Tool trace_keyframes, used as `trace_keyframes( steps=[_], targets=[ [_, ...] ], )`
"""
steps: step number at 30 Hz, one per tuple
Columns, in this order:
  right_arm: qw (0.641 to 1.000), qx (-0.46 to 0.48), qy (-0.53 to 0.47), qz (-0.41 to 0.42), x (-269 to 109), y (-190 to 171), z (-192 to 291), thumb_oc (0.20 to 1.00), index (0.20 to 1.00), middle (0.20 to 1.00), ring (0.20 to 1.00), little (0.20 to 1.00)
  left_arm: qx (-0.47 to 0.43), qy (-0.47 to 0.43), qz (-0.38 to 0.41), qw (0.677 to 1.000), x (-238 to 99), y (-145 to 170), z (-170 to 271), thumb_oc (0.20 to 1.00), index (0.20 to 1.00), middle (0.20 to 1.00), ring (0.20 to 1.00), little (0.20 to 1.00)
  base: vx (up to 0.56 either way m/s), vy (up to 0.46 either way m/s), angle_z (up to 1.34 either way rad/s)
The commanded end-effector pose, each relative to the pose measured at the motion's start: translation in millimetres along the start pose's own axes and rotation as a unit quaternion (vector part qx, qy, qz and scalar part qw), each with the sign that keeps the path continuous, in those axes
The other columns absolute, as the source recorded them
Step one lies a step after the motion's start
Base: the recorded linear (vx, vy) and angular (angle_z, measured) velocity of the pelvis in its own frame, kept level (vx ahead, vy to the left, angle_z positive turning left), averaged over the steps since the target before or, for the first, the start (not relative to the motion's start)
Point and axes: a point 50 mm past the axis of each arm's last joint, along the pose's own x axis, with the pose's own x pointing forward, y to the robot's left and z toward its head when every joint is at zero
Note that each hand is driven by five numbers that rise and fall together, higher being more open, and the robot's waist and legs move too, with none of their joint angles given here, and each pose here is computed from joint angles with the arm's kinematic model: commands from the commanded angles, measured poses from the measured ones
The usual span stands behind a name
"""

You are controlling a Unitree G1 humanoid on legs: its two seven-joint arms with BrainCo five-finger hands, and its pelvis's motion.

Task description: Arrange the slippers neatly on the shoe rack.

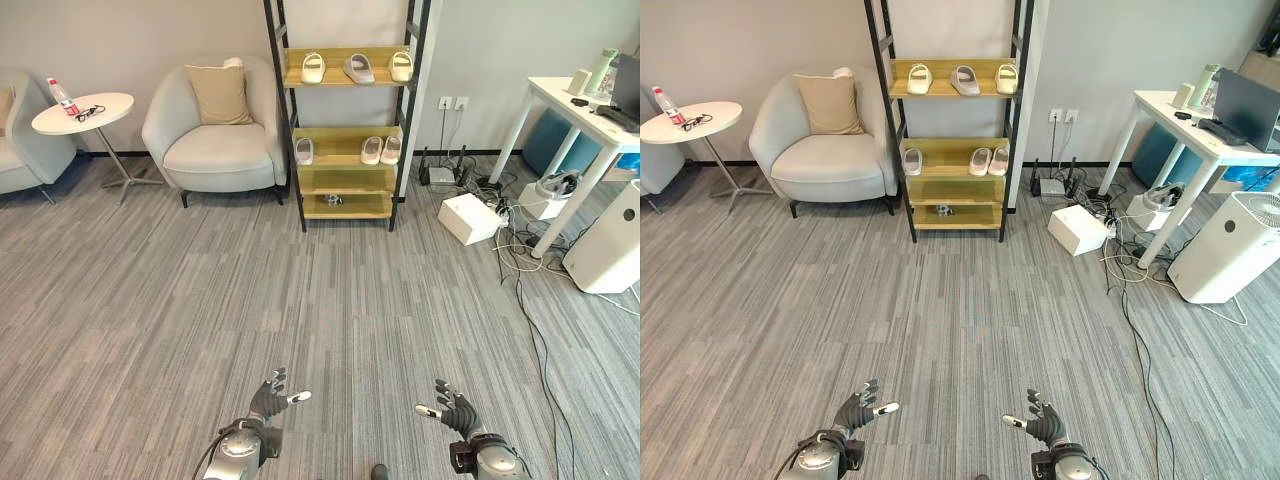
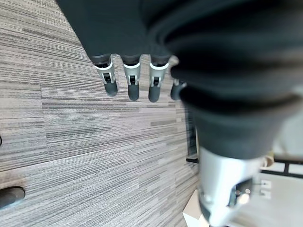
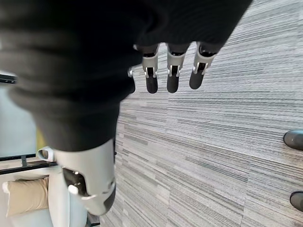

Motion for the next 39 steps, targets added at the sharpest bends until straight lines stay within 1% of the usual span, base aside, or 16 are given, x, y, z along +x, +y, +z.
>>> trace_keyframes(
  steps=[1, 12, 22, 24, 25, 26, 30, 36, 39],
  targets=[
    [0.999, 0.001, -0.036, 0.005, 2.7, -1.9, 15.6, 1.000, 1.000, 1.000, 1.000, 1.000, -0.005, -0.020, -0.002, 1.000, 9.6, -0.7, 15.6, 1.000, 1.000, 1.000, 1.000, 1.000, 0.00, 0.000, 0.00],
    [1.000, 0.001, -0.021, 0.010, 2.7, 3.1, 9.1, 1.000, 1.000, 1.000, 1.000, 1.000, -0.004, -0.021, 0.005, 1.000, 9.5, -0.4, 15.7, 1.000, 1.000, 1.000, 1.000, 1.000, 0.00, 0.000, -0.02],
    [0.999, -0.007, -0.049, 0.001, 6.0, -1.3, 24.8, 1.000, 1.000, 1.000, 1.000, 1.000, -0.018, -0.038, 0.020, 0.999, 9.5, 2.7, 22.6, 1.000, 1.000, 1.000, 1.000, 1.000, 0.01, 0.023, 0.02],
    [0.998, -0.006, -0.058, -0.005, 7.5, -4.0, 30.6, 1.000, 1.000, 1.000, 1.000, 1.000, -0.021, -0.047, 0.024, 0.998, 10.0, 4.8, 26.9, 1.000, 1.000, 1.000, 1.000, 1.000, 0.00, 0.096, 0.02],
    [0.996, -0.009, -0.085, -0.013, 9.9, -7.8, 45.5, 1.000, 1.000, 1.000, 1.000, 1.000, -0.024, -0.067, 0.033, 0.997, 11.3, 9.8, 37.1, 1.000, 1.000, 1.000, 1.000, 1.000, -0.01, 0.084, 0.02],
    [0.996, -0.009, -0.085, -0.013, 10.0, -7.8, 45.6, 1.000, 1.000, 1.000, 1.000, 1.000, -0.024, -0.067, 0.033, 0.997, 11.3, 9.8, 37.2, 1.000, 1.000, 1.000, 1.000, 1.000, -0.03, 0.144, 0.05],
    [0.992, -0.014, -0.118, -0.044, 14.0, -21.2, 66.8, 1.000, 1.000, 1.000, 1.000, 1.000, -0.016, -0.113, 0.049, 0.992, 13.6, 20.0, 62.9, 1.000, 1.000, 1.000, 1.000, 1.000, -0.04, 0.129, -0.01],
    [0.991, -0.006, -0.126, -0.050, 13.7, -23.5, 70.8, 1.000, 1.000, 1.000, 1.000, 1.000, -0.018, -0.120, 0.058, 0.991, 12.5, 28.4, 66.3, 1.000, 1.000, 1.000, 1.000, 1.000, 0.06, 0.031, -0.13],
    [0.990, 0.006, -0.129, -0.062, 14.0, -28.3, 72.4, 1.000, 1.000, 1.000, 1.000, 1.000, -0.022, -0.127, 0.067, 0.989, 16.2, 31.2, 75.0, 1.000, 1.000, 1.000, 1.000, 1.000, 0.18, -0.092, 0.00]
  ],
)
